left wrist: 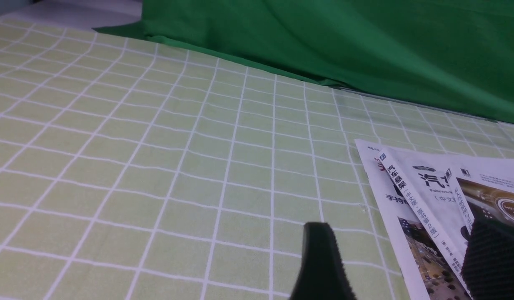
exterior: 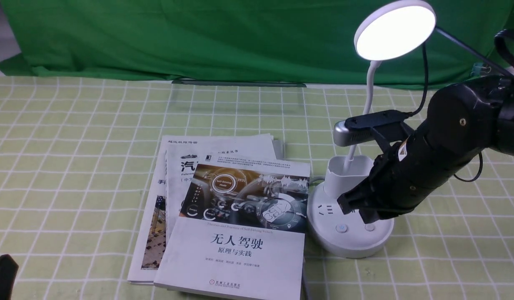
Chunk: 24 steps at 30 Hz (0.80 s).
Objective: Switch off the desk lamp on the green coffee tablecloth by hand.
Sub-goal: 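Press the power button on the lamp base to turn the lamp off with the right gripper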
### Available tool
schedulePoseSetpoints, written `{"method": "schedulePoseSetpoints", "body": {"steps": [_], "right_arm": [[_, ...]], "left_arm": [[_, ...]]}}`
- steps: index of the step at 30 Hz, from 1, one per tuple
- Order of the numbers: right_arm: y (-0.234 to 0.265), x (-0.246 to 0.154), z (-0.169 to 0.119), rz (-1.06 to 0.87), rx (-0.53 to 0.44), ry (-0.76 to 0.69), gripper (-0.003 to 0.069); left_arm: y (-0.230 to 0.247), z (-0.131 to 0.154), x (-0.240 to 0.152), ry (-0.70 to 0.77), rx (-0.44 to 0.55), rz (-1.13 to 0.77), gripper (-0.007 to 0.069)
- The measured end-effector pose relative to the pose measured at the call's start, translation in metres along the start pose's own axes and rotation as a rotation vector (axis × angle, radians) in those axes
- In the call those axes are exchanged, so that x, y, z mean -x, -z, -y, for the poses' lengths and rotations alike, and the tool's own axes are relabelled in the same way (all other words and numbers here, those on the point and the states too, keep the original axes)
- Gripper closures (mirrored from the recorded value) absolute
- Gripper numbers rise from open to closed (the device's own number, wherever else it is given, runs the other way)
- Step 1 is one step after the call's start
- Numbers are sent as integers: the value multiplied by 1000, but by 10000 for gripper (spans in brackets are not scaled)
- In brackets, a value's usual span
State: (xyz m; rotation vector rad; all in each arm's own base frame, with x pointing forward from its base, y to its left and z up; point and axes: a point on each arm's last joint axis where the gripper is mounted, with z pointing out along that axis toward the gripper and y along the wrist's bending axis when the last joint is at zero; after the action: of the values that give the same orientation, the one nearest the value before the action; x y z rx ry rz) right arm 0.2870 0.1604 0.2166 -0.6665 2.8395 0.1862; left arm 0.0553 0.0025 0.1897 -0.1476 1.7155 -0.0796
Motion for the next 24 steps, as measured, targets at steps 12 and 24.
{"method": "schedulePoseSetpoints", "body": {"steps": [12, 24], "right_arm": [[-27, 0, 7, -83, -5, -18, 613], [-32, 1, 10, -117, -13, -10, 613]], "left_arm": [[0, 0, 0, 0, 0, 0, 215], [0, 0, 0, 0, 0, 0, 215]]}}
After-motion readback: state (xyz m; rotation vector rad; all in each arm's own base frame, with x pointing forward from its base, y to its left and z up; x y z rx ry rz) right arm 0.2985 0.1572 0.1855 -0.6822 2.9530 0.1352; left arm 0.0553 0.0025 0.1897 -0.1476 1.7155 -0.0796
